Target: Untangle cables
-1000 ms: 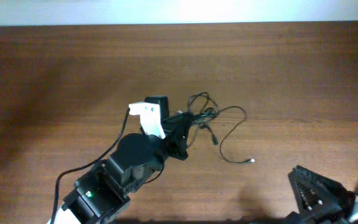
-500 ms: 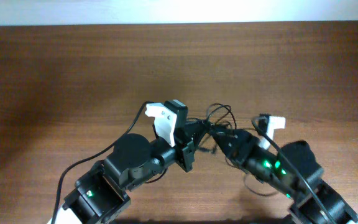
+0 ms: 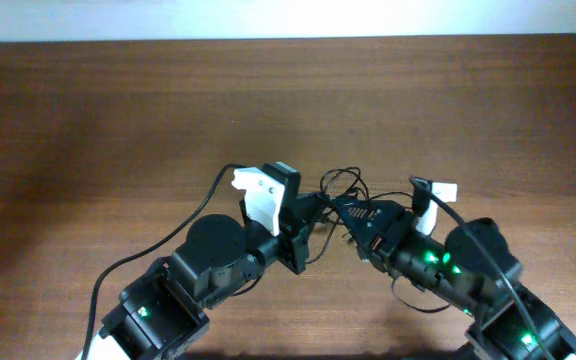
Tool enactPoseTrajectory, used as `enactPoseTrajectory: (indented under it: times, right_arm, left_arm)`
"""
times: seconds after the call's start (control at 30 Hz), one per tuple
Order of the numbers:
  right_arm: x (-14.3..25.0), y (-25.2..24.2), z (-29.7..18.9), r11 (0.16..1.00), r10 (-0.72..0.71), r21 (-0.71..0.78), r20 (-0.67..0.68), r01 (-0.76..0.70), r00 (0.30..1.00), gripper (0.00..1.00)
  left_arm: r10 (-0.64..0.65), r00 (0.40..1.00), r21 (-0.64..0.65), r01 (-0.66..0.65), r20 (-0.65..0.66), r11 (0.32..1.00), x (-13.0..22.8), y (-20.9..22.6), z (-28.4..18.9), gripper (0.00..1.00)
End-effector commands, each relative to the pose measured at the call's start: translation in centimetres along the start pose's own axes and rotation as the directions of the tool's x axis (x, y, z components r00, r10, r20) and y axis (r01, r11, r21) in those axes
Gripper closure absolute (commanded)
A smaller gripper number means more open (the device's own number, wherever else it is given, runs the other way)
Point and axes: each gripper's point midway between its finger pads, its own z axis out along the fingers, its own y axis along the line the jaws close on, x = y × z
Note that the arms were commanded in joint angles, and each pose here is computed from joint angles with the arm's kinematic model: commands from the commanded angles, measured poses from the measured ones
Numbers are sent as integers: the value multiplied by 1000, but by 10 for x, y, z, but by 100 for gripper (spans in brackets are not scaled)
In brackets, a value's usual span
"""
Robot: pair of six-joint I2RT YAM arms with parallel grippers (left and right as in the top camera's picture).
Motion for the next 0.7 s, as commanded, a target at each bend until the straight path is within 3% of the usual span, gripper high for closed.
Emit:
enactPoseTrajectory:
  times: [0.0,0.17,0.23,0.4,0.43,0.47,0.53,0.6,0.67]
  right_arm:
    - [0,15,-8,999,-12,-40,4,12,1000,41]
    - [-11,4,16,1000,26,12,33,-26,999,46]
    - [-26,1,22,999,25,23,111,-28,993,46]
    - [-31,-13,22,996,28,79,141,-39,990,87]
    - [-30,-14,21,996,8,88,138,-20,990,96]
    - [-29,-15,19,995,-31,98,134,18,991,96]
    - [-18,-17,9,993,-64,104,84,55,994,96]
    - [-9,8,-16,986,-169,10,63,169,984,96]
    - [2,33,-46,975,-195,-99,62,201,979,96]
  left_arm:
    - [21,1000,-6,-20,22,1000,-7,-1,-2,100]
    - [28,999,171,-20,-43,985,4,-32,-4,100]
    - [34,997,239,-15,-73,971,10,-43,-7,100]
    - [51,999,365,-48,0,930,-8,-69,-20,100]
    - [57,998,335,-56,9,940,-9,-63,-20,100]
    - [48,999,270,-47,2,962,-7,-51,-16,100]
    - [15,1000,-37,-15,-12,999,2,6,-9,100]
    - [-109,991,-389,128,72,912,4,71,-24,100]
    - [-98,990,-484,137,104,864,3,89,-32,100]
